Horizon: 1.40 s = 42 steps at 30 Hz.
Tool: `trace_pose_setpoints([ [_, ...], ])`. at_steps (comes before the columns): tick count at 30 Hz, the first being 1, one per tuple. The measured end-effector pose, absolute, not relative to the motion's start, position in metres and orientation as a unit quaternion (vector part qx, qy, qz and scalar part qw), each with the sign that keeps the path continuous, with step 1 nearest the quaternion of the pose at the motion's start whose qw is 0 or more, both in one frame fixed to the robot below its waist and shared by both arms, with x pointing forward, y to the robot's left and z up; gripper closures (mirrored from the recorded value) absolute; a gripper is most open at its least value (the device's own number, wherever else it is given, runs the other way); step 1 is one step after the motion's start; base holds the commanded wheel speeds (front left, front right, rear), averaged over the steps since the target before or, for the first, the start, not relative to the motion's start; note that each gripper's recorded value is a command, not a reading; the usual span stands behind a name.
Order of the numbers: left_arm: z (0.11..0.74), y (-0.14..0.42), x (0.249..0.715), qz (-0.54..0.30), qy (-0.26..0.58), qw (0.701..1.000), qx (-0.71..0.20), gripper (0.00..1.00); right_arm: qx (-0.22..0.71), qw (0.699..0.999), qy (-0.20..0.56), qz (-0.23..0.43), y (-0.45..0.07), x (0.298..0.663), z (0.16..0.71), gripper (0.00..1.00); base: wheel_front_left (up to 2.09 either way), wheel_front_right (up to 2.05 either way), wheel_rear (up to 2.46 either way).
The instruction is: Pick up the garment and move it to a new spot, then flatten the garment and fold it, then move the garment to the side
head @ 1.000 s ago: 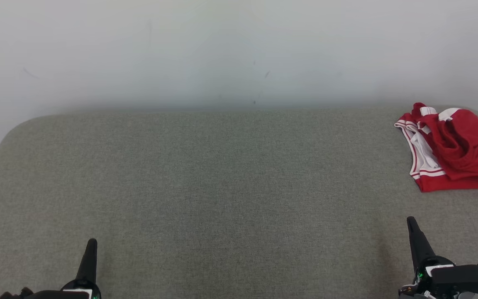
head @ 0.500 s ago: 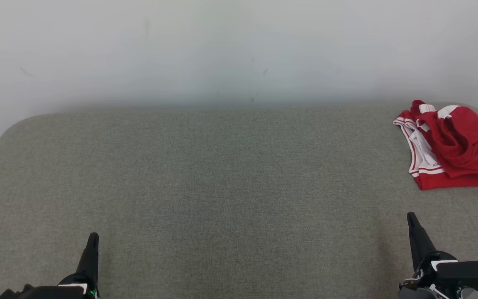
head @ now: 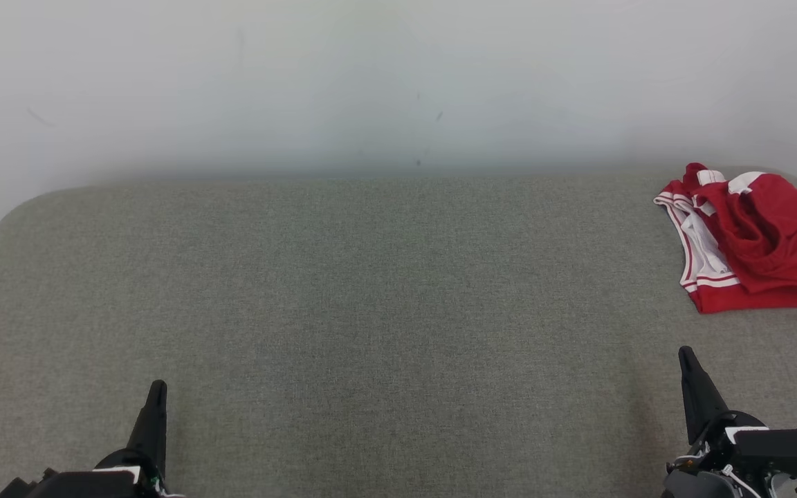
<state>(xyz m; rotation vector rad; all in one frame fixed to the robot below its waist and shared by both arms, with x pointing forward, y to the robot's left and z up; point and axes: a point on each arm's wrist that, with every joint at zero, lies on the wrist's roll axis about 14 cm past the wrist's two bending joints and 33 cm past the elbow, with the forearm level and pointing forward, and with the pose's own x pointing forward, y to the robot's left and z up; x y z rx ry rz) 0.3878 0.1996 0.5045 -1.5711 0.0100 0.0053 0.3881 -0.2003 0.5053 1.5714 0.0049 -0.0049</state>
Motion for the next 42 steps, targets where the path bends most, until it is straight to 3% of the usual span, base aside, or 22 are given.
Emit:
trace_pose_setpoints([
  [42, 0.5046, 0.1995, 0.3879, 0.002, 0.004, 0.707, -0.707, 1.0, 0.709, 0.706, 0.002, -0.002, -0.2002, 0.3882, 0.5055, 1.0, 0.0, 0.0, 0.0],
])
